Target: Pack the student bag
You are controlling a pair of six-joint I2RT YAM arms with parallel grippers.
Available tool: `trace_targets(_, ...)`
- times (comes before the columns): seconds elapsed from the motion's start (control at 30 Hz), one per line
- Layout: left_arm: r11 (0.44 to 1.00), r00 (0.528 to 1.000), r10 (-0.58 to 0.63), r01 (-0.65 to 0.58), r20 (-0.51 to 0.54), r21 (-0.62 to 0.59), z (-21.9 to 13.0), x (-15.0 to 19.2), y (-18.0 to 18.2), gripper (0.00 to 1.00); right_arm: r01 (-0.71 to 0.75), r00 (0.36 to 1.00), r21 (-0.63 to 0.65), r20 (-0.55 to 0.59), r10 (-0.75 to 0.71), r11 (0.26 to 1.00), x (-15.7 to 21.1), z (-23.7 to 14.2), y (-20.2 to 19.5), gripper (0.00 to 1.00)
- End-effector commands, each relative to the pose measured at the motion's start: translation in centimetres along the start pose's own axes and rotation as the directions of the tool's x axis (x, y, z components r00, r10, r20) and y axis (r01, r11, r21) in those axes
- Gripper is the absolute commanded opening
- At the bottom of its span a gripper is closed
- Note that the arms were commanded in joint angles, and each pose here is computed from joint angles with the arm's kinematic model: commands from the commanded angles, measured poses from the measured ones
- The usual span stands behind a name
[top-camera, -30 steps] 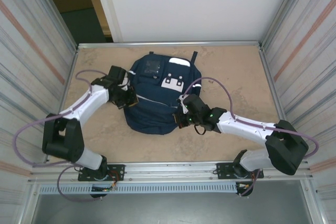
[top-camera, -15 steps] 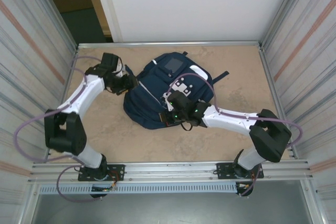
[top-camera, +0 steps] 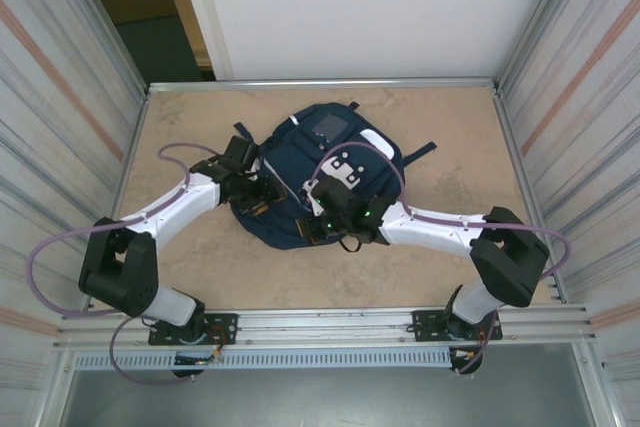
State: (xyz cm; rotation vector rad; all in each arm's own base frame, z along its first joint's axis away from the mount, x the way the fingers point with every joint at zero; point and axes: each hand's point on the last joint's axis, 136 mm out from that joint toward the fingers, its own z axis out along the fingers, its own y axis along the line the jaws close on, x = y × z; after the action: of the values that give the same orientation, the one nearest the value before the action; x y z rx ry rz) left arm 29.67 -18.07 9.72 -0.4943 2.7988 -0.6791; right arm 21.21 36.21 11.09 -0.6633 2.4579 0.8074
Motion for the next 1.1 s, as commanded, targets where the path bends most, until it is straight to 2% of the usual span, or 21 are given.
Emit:
trace_targets(0.0,1.000,0.997,-0.015,0.015,0.070,-0.001,0.4,-1.5,-0.2,0.23,0.021,1.000,-0.051,0.002,-0.021,0.998,-0.1,-0.4,2.0,0.00)
trace_targets(0.13,0.999,0.996,0.032,-0.031,0.087,-0.022,-0.2,-1.4,0.2,0.02,0.063,0.997,0.017,-0.039,-0.063,0.998,1.0,-0.9,-0.2,0.00)
trace_targets(0.17,0.999,0.995,0.047,-0.045,0.083,-0.026,-0.2,-1.2,0.4,0.00,0.082,0.996,0.036,-0.048,-0.080,0.996,1.3,-1.2,-0.8,0.00)
trace_targets(0.33,0.993,0.993,0.111,-0.109,0.027,-0.052,-0.3,-0.6,1.4,0.00,0.138,0.987,0.122,-0.095,-0.127,0.983,2.7,-2.1,-4.5,0.00)
trace_targets(0.6,0.977,0.977,0.211,-0.211,-0.021,-0.014,-0.5,-0.5,1.2,0.00,0.060,0.997,0.258,-0.065,-0.044,0.964,2.5,-2.5,-11.0,0.00)
trace_targets(0.73,0.967,0.968,0.250,-0.248,-0.018,0.065,-0.3,0.0,-0.2,0.00,0.002,0.999,0.276,-0.038,0.009,0.961,2.0,-2.1,-12.1,0.00)
trace_targets(0.87,0.955,0.957,0.288,-0.290,0.035,0.069,-1.1,0.0,-0.3,0.00,-0.022,0.998,0.283,-0.049,0.037,0.959,2.1,-2.5,-12.1,0.00)
trace_targets(0.9,0.951,0.954,0.297,-0.300,0.047,0.079,-1.4,-0.1,-0.6,0.00,-0.022,0.999,0.268,-0.042,0.035,0.963,2.1,-2.8,-11.7,0.08)
trace_targets(0.93,0.944,0.948,0.312,-0.318,0.066,0.093,-1.9,-0.2,-1.0,0.09,-0.025,0.999,0.255,-0.028,0.033,0.967,2.1,-3.1,-11.5,0.20)
trace_targets(0.97,0.939,0.943,0.322,-0.330,0.089,0.096,-2.5,-0.4,-1.4,0.27,-0.027,1.000,0.247,-0.001,0.028,0.969,1.8,-3.7,-11.2,0.31)
trace_targets(1.03,0.933,0.925,0.342,-0.356,0.166,0.061,-4.1,-1.1,-1.6,0.59,-0.026,0.999,0.229,0.048,0.015,0.973,1.1,-5.2,-10.8,0.42)
trace_targets(1.07,0.925,0.902,0.363,-0.378,0.232,0.023,-5.2,-1.6,-1.6,0.98,-0.024,0.997,0.200,0.075,0.009,0.979,0.5,-6.2,-10.3,0.53)
